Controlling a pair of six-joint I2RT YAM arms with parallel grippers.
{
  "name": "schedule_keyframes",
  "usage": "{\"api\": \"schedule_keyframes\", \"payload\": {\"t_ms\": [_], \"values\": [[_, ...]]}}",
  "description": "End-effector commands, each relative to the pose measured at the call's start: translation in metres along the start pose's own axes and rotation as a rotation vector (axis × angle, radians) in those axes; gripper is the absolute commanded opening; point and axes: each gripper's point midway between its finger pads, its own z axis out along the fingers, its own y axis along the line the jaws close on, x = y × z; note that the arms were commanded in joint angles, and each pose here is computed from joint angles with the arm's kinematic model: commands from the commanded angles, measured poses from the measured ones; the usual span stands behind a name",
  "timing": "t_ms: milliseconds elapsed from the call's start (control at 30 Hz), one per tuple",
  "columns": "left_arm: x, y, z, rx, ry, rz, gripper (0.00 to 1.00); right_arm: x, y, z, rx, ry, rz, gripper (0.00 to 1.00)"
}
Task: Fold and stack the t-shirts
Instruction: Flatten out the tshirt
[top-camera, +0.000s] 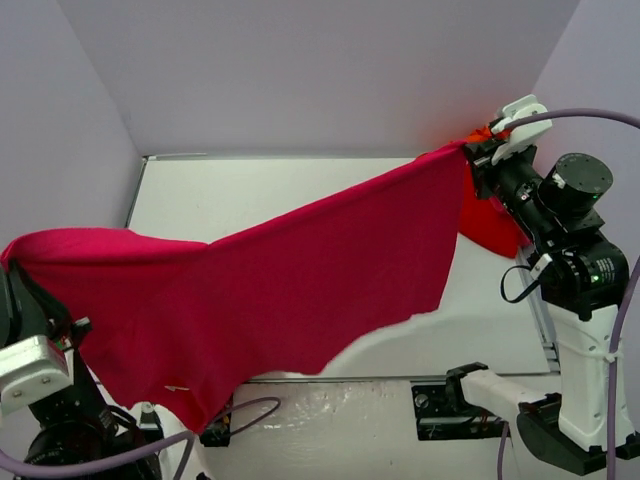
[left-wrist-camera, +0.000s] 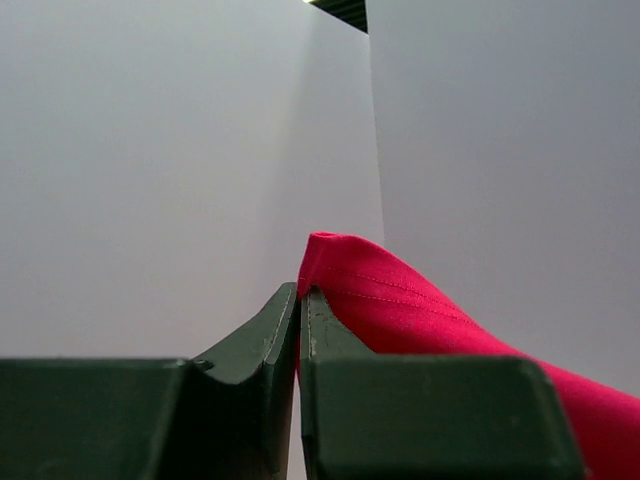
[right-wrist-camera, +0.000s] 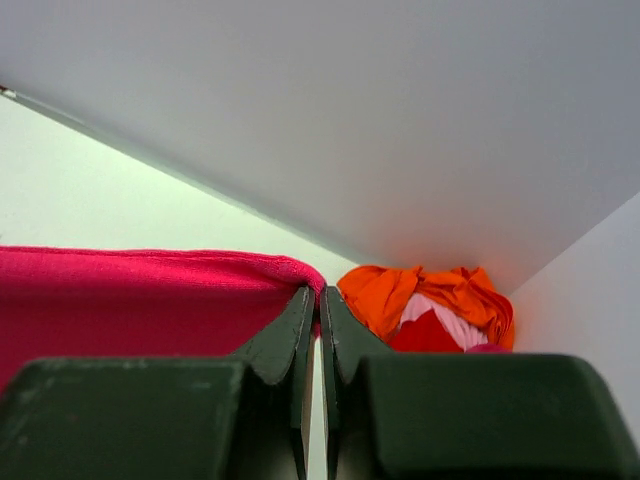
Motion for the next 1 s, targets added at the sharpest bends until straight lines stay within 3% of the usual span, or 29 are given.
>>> {"api": "schedule_keyframes", "payload": {"t_ms": [0, 100, 200, 433, 533, 767, 833, 967], "values": [[0.09, -0.021, 0.095, 0.112, 0.254, -0.076, 0.0, 0.019, -0.018, 0.031, 0.075, 0.031, 0.036, 0.0], [0.162, -0.037, 0.139, 0.178, 0.461, -0.156, 0.0, 0.045, -0.021, 0.054, 0.096, 0.094, 0.049, 0.0], [0.206, -0.06, 0.168, 0.278, 0.495, -0.241, 0.0, 0.076, -0.025, 0.085, 0.117, 0.17, 0.06, 0.0], [0.337, -0.102, 0.195, 0.435, 0.74, -0.372, 0.0, 0.163, -0.021, 0.159, 0.114, 0.373, 0.037, 0.0], [0.403, -0.137, 0.185, 0.501, 0.859, -0.334, 0.0, 0.202, -0.017, 0.195, 0.105, 0.437, 0.024, 0.0], [0.513, -0.208, 0.162, 0.613, 1.069, -0.215, 0.0, 0.293, -0.019, 0.284, 0.119, 0.578, -0.067, 0.0], [0.525, -0.217, 0.17, 0.622, 1.072, -0.153, 0.0, 0.338, -0.014, 0.309, 0.119, 0.639, -0.077, 0.0], [0.542, -0.242, 0.166, 0.659, 1.108, -0.118, 0.0, 0.372, -0.009, 0.333, 0.114, 0.666, -0.088, 0.0]]}}
